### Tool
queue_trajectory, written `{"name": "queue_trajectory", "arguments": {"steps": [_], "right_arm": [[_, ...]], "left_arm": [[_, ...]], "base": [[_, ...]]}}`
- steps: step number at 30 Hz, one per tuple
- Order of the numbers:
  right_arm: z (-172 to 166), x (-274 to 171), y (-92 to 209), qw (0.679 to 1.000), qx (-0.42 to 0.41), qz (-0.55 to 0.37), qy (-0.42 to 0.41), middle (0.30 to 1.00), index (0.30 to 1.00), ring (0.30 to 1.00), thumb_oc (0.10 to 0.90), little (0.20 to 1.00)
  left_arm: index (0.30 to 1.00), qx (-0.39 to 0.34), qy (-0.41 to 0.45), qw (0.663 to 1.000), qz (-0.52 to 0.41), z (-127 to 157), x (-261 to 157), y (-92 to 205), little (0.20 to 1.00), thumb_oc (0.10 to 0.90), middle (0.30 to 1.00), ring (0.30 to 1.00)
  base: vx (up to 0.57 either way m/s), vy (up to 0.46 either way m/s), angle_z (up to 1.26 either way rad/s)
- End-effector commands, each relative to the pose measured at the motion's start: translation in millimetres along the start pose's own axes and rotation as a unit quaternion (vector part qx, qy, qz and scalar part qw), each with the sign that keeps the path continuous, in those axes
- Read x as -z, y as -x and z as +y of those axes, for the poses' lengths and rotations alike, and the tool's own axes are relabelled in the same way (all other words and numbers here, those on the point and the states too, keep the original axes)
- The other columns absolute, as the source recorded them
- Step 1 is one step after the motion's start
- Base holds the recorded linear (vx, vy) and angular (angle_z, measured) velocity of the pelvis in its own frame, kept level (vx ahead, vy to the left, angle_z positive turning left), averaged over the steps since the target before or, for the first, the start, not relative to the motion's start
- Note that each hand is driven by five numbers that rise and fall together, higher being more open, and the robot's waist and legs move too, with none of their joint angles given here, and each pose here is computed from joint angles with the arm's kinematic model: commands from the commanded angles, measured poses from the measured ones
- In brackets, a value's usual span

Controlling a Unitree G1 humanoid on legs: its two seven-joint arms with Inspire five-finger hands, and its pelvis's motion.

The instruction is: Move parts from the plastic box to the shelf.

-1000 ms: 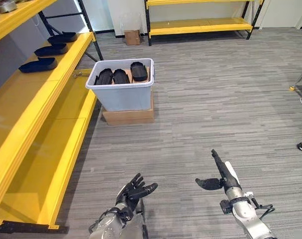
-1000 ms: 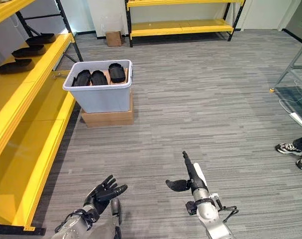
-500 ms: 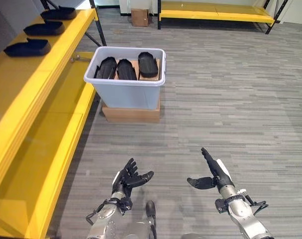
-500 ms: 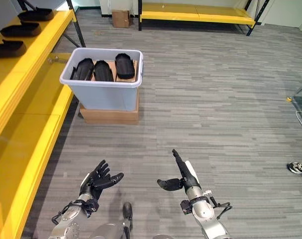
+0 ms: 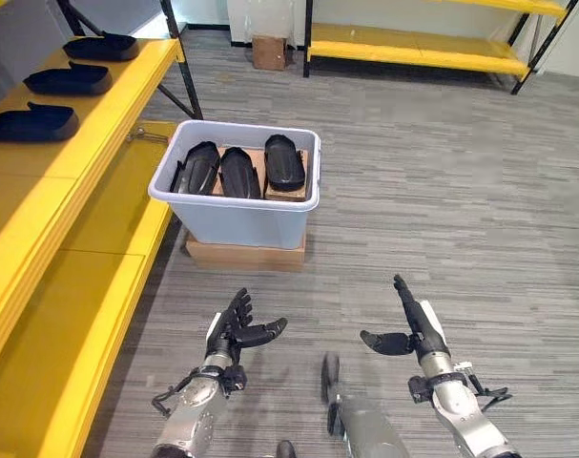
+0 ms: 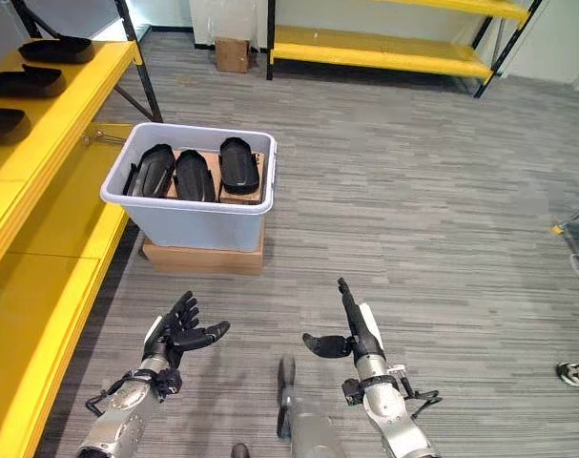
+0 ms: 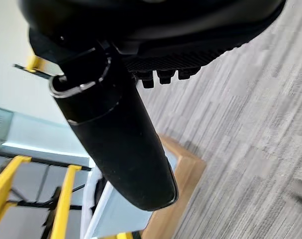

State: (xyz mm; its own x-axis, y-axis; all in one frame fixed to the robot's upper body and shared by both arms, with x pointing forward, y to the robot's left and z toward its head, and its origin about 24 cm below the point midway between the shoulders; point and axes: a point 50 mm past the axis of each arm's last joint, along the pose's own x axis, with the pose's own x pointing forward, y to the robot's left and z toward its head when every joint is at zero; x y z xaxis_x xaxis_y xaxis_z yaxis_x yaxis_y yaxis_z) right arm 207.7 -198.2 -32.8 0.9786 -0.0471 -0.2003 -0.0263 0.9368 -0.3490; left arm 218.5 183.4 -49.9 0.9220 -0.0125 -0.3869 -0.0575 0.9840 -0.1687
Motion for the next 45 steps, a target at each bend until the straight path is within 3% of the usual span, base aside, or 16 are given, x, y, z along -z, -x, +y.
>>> {"name": "queue_trajectory", "arguments": {"steps": [1,19,25,32,34,38,45], "right_arm": [[-12,-52,-25,0.990,0.028,-0.140,0.010,1.000,1.000,1.000,0.900,1.000],[-20,-57,-22,0.987,0.040,-0.152,0.031,1.000,1.000,1.000,0.900,1.000],[-31,-52,-14,0.983,0.102,-0.153,0.015,1.000,1.000,1.000,0.900,1.000],[-31,-47,-12,0.983,0.109,-0.145,0.014,1.000,1.000,1.000,0.900,1.000],[-33,-43,-8,0.984,0.107,-0.143,0.017,1.000,1.000,1.000,0.900,1.000],[-38,-42,-7,0.984,0.103,-0.144,0.023,1.000,1.000,1.000,0.900,1.000],[-54,-47,-1,0.981,0.096,-0.162,0.053,1.000,1.000,1.000,0.900,1.000]], "left_arm": [[1.000,0.071,-0.014,0.992,-0.106,-25,-38,-2,1.000,0.900,1.000,1.000],[1.000,0.039,0.043,0.985,-0.160,-30,-51,-3,1.000,0.900,1.000,1.000],[1.000,-0.087,0.046,0.938,-0.332,-12,-102,8,1.000,0.900,1.000,1.000],[1.000,-0.199,0.096,0.883,-0.413,9,-124,27,1.000,0.900,1.000,1.000],[1.000,-0.271,0.123,0.846,-0.442,26,-127,37,1.000,0.900,1.000,1.000],[1.000,-0.265,0.101,0.827,-0.486,28,-136,45,1.000,0.900,1.000,1.000],[1.000,-0.164,0.068,0.855,-0.487,27,-138,48,1.000,0.900,1.000,1.000]], "base": [[0.62,-0.433,1.26],[0.18,-0.139,-0.04],[0.05,-0.201,0.08],[0.07,0.093,-0.04],[0.17,0.304,-0.07],[0.12,0.216,-0.24],[0.17,0.453,-0.25]]}}
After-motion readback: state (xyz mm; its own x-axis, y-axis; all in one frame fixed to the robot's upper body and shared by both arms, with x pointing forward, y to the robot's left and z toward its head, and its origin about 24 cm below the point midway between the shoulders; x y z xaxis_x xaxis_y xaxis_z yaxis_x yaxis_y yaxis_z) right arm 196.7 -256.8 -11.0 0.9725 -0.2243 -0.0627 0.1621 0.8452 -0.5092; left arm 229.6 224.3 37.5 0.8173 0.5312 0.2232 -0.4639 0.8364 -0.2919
